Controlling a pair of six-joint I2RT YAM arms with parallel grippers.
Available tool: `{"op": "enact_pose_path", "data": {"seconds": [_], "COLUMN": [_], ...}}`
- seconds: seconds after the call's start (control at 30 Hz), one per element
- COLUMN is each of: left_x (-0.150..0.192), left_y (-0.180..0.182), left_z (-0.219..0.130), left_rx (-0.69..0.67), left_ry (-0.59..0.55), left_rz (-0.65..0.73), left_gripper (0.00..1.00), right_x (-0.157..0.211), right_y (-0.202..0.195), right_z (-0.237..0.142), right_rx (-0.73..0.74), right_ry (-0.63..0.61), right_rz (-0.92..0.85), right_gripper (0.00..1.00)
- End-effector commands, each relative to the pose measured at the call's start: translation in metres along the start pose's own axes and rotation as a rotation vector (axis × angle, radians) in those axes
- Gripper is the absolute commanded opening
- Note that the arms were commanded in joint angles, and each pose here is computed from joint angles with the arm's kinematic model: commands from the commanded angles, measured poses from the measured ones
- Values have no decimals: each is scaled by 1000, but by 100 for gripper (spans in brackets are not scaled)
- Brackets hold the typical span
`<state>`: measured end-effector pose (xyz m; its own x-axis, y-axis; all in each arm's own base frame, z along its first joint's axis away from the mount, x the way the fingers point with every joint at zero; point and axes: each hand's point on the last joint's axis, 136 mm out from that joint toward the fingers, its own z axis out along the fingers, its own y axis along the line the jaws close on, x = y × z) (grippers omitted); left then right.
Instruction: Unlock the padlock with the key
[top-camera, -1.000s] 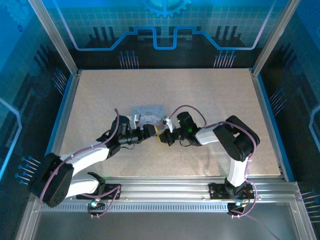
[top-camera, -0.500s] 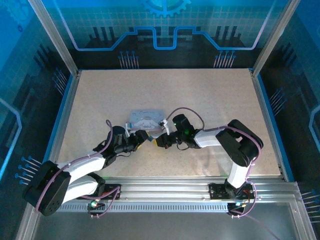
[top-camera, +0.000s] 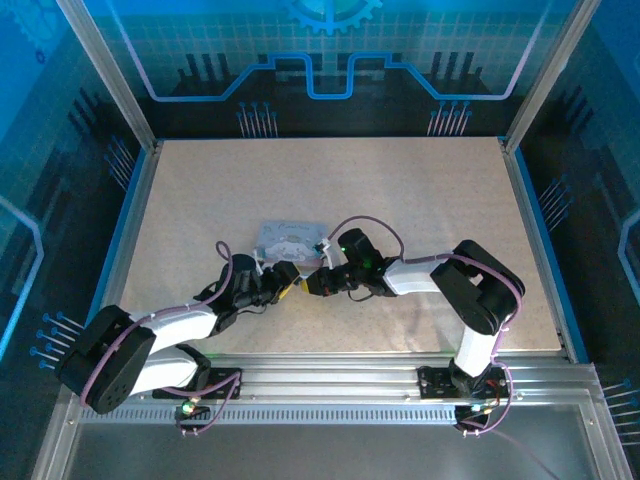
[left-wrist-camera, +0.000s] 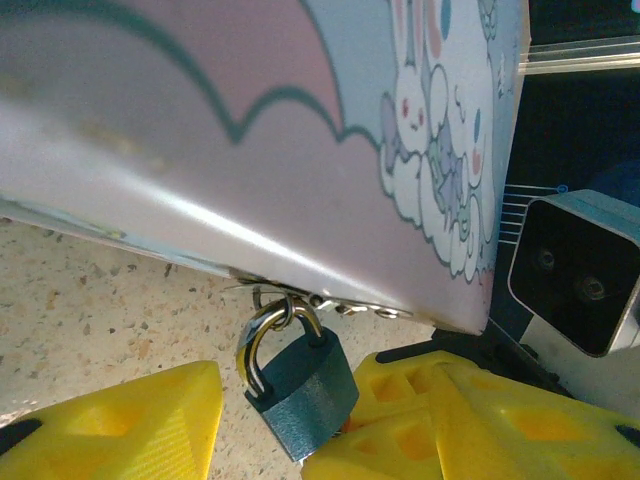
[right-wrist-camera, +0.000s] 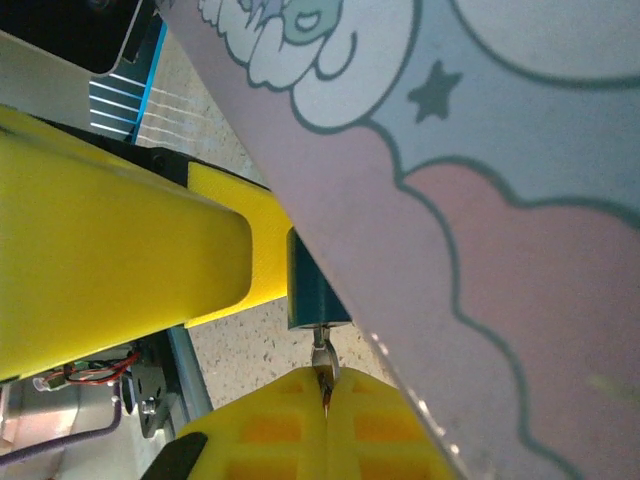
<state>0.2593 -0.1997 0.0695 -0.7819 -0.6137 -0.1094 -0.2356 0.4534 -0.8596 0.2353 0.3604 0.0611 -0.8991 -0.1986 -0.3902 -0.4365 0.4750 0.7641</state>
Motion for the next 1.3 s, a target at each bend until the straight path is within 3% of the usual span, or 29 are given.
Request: {"op": "enact_pose_path", "data": {"seconds": [0.0, 0.53, 0.8, 1.27], "left_x": [1, 4, 5, 6], "left_y": [8, 0, -2, -6], "left_z": [2, 12, 15, 22], "left_rx": [-19, 14, 21, 58], "left_ry": [-10, -2, 5, 22], "left_rz": [-24, -40, -39, -78], "left_gripper": [57, 18, 7, 3], "right_x": [-11, -11, -9, -1], "right_y": [20, 32, 26, 5], "right_z": [1, 3, 1, -32], "right_rx": [-48, -89, -62, 153], "right_ry": [-23, -21, -30, -40], "right_rz": [3, 62, 63, -50], "right_gripper": [0, 1, 13, 44]}}
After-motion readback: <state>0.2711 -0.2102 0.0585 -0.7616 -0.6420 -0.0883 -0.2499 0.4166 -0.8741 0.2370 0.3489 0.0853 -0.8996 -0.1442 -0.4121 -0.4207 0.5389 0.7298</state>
